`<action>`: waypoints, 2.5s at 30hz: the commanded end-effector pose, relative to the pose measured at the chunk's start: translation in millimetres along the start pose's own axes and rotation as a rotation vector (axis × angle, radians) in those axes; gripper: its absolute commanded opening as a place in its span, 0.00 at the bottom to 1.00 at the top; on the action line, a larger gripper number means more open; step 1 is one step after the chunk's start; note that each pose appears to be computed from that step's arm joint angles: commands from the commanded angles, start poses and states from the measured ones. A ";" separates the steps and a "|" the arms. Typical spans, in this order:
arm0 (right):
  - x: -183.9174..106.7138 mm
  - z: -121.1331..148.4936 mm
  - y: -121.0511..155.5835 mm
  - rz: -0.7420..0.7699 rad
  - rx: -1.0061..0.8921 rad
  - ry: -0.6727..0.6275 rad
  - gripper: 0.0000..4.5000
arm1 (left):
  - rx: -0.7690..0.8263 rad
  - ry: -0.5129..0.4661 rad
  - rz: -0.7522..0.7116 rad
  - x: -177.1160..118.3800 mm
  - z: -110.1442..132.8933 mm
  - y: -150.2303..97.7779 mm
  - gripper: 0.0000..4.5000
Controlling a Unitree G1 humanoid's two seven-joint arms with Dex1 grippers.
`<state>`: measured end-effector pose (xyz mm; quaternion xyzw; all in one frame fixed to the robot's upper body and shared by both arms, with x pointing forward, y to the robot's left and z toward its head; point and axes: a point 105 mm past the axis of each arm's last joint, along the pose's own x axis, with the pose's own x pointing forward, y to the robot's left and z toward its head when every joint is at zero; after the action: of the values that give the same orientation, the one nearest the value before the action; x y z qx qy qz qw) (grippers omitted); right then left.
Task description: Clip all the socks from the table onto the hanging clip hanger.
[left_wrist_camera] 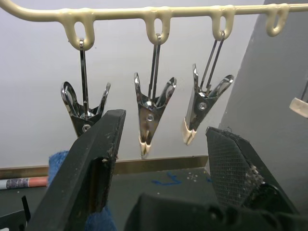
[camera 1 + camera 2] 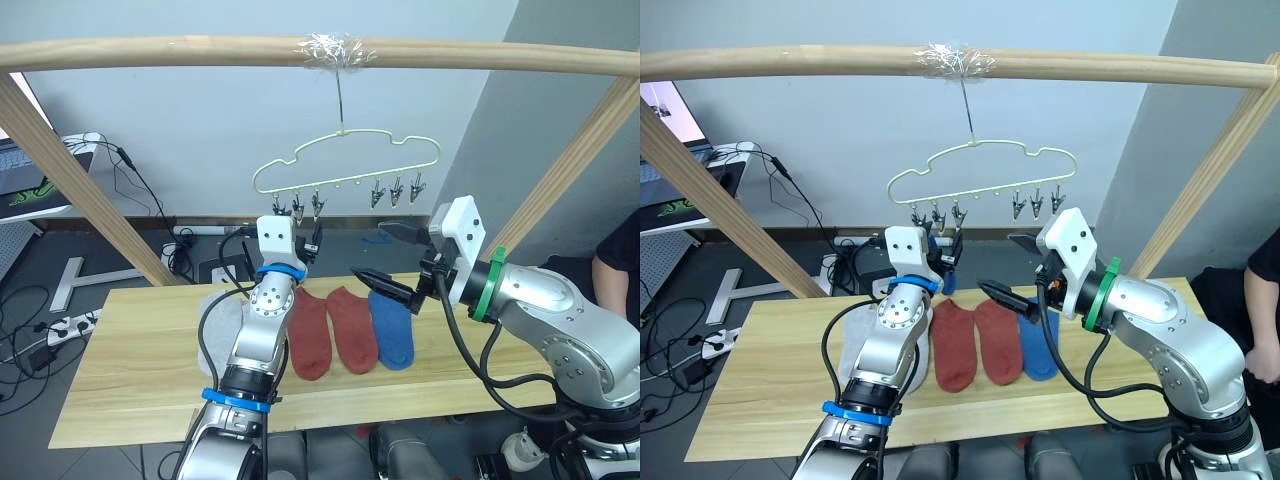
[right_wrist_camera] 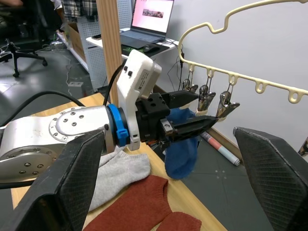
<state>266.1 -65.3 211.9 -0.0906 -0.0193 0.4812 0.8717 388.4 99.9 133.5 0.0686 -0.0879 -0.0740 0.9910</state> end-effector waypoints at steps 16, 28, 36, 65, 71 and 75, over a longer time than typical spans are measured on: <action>-4.2 10.3 -2.3 -0.018 -0.030 -0.032 1.00 | -0.019 -0.064 0.037 8.4 21.2 0.5 0.49; -4.5 11.1 -0.7 -0.011 -0.033 -0.032 1.00 | -0.019 -0.071 0.055 14.1 22.8 7.1 0.49; -3.1 12.9 -0.4 -0.004 -0.033 -0.039 1.00 | -0.012 -0.087 0.052 17.1 25.4 7.2 0.49; -3.4 9.7 -0.4 -0.010 -0.022 -0.032 1.00 | 0.004 -0.120 0.046 19.8 29.1 7.5 0.12; -3.7 6.5 -0.7 -0.020 -0.033 -0.015 1.00 | -0.002 -0.120 0.036 20.1 31.0 8.5 0.03; -1.1 -4.1 -7.6 -0.075 -0.050 0.037 1.00 | -0.067 -0.080 -0.008 22.7 29.3 5.3 0.03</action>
<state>270.7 -68.7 207.9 -0.1070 -0.0121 0.4594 0.8817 406.0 102.9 149.6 0.0506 -0.1061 -0.0692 0.9907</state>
